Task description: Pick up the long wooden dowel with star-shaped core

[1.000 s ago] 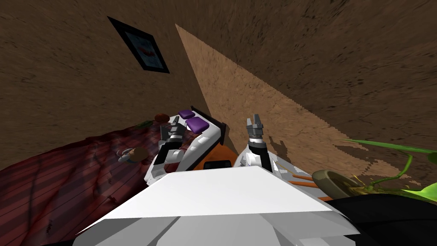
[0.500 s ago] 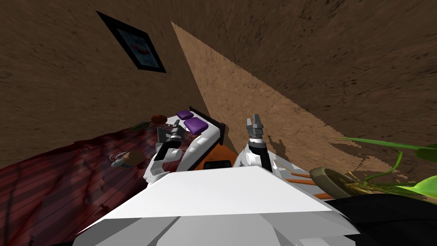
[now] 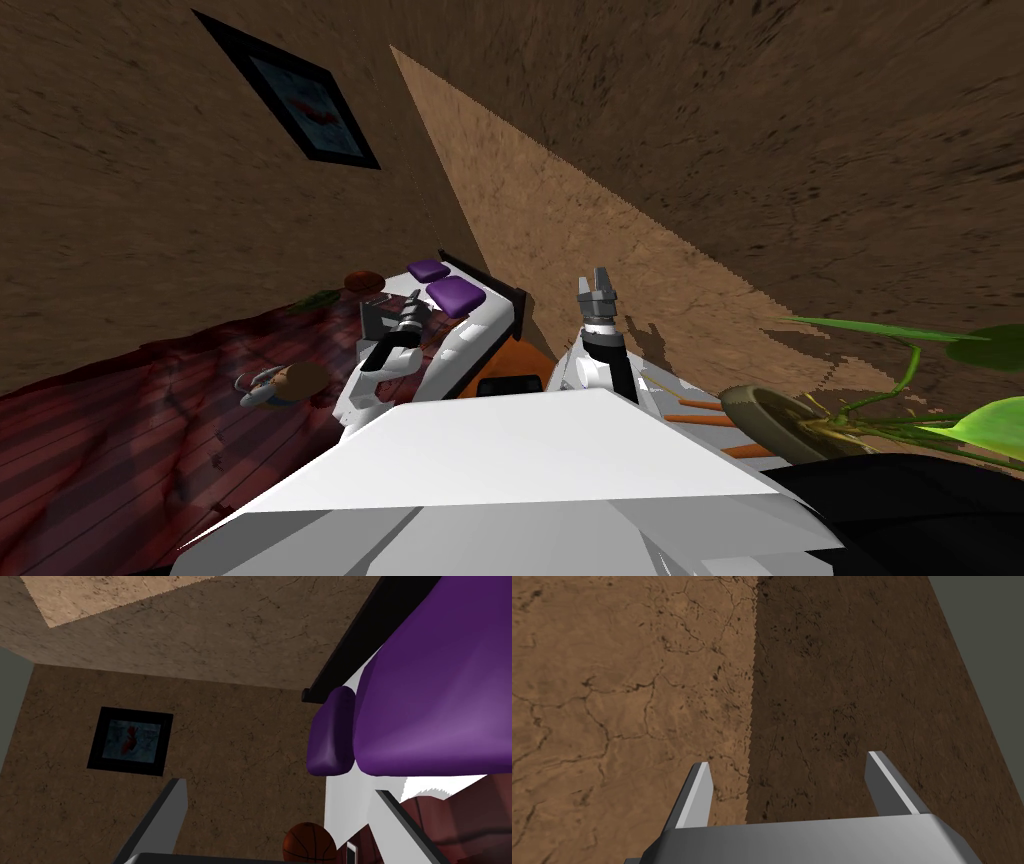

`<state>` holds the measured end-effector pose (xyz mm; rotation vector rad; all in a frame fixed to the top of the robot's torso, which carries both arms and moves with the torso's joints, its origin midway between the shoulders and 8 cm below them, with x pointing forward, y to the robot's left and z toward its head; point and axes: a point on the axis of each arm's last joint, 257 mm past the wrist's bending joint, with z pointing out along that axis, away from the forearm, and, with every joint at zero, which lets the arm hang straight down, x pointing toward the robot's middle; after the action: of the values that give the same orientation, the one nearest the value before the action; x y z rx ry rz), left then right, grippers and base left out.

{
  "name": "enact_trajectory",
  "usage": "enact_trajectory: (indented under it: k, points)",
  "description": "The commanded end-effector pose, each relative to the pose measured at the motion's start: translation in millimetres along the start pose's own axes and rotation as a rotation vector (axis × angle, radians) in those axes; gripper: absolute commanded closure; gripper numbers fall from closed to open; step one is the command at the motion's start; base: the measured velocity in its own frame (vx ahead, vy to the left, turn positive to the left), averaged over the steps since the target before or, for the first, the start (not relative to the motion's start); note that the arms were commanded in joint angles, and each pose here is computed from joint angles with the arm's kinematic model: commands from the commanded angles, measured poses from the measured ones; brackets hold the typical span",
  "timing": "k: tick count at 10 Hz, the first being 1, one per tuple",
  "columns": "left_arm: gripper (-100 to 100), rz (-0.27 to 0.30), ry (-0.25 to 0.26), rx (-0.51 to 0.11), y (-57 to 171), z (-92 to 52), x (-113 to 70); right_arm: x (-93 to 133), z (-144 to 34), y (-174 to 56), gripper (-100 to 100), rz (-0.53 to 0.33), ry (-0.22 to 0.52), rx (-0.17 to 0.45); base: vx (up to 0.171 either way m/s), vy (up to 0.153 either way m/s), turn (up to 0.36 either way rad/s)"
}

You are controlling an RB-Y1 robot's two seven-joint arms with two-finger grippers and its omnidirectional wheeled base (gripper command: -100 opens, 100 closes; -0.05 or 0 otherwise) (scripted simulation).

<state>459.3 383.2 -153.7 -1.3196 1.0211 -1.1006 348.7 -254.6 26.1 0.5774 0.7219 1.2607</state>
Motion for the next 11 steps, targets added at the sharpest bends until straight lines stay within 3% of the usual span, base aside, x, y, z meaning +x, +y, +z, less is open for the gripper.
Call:
enact_trajectory:
  k: [1, 4, 5, 6, 9, 10, 11]
  points:
    - [-100, -0.008, -0.037, -0.063, 19, 0.2, -18.7, 0, 0.0, 0, 0, 0.0, 0.0, 0.0, 0.022, 0.013, -0.071]
    - [-100, -0.016, -0.073, -0.137, 41, -0.5, -35.2, 0, 0.0, 0, 0, 0.0, 0.0, 0.0, 0.015, 0.009, -0.049]
    - [-100, -0.024, -0.106, -0.186, 57, -1.7, -51.2, 0, 0.0, 0, 0, 0.0, 0.0, 0.0, 0.015, 0.009, -0.048]
    - [-100, -0.025, -0.109, -0.199, 60, -2.4, -51.7, 0, 0.0, 0, 0, 0.0, 0.0, 0.0, 0.015, 0.009, -0.048]
    - [-100, -0.046, -0.183, -0.305, 93, -9.3, -85.2, 0, 0.0, 0, 0, 0.0, 0.0, 0.0, 0.02, 0.012, -0.066]
    - [-100, -0.047, -0.186, -0.323, 98, -10.9, -85.8, 0, 0.0, 0, 0, 0.0, 0.0, 0.0, 0.016, 0.01, -0.053]
    - [-100, -0.059, -0.222, -0.359, 110, -14.8, -102.2, 0, 0.0, 0, 0, 0.0, 0.0, 0.0, 0.017, 0.011, -0.056]
